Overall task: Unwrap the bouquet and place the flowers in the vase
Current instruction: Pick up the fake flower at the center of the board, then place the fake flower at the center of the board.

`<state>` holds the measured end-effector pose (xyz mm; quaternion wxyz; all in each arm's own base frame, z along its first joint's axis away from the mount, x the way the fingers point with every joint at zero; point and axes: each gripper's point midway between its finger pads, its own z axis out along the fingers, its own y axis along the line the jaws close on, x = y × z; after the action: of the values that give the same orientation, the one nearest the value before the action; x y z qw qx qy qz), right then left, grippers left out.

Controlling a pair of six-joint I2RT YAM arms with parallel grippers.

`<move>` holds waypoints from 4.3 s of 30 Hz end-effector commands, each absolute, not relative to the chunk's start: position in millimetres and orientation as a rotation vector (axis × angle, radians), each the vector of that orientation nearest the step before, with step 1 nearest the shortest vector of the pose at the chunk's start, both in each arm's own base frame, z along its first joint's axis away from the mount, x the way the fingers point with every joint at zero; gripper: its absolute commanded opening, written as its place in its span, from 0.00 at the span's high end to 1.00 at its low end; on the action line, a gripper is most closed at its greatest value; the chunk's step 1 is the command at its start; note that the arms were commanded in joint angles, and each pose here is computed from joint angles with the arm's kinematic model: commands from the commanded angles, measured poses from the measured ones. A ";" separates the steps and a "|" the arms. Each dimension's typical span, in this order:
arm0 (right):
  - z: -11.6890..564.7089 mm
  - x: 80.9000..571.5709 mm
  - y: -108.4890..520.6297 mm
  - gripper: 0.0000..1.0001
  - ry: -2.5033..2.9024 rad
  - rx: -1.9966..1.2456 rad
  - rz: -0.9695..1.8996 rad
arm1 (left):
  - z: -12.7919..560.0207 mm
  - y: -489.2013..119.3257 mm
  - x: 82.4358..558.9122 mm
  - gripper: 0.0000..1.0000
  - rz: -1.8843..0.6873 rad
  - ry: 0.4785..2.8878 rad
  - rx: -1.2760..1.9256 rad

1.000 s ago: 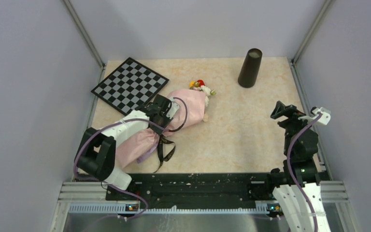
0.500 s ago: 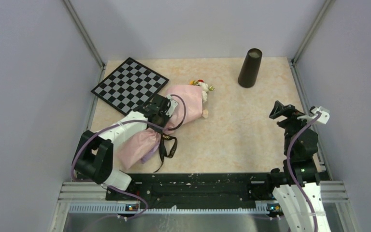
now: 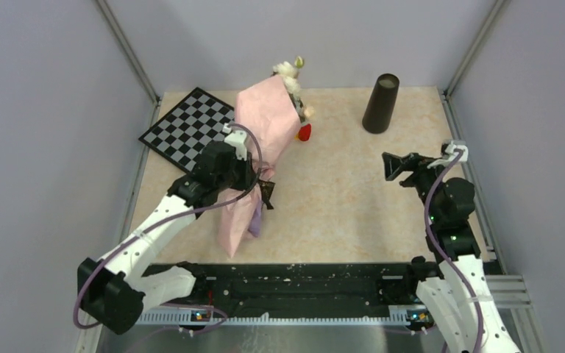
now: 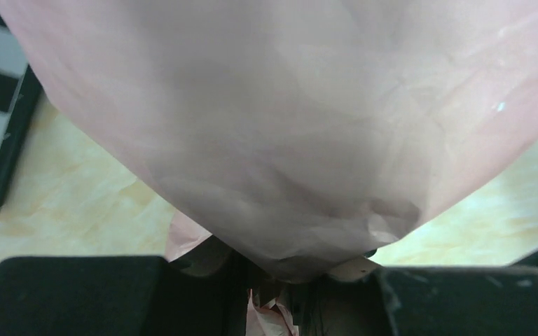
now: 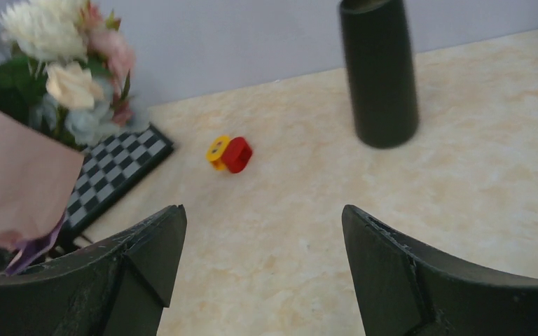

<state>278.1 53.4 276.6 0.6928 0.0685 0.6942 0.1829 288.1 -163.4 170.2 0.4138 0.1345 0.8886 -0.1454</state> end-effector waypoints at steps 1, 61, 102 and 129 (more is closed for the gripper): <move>306.1 272.8 116.1 0.16 1.479 -0.081 0.744 | 260.3 -213.6 292.8 1.00 -0.785 1.916 0.196; 411.7 189.8 276.9 0.15 1.116 -0.475 1.543 | 380.0 -333.8 160.3 1.00 -1.480 1.327 0.729; 373.1 250.2 206.7 0.94 1.526 -0.305 0.796 | 286.0 -246.2 234.9 0.01 -0.867 1.833 0.671; 224.8 360.2 346.2 1.00 1.986 -0.328 0.649 | 255.2 -61.0 308.2 0.01 -0.137 1.893 0.144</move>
<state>333.9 313.5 182.5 0.4228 -0.1425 0.8600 0.2477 306.1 -73.5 235.3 0.5428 0.0756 0.8321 -0.0852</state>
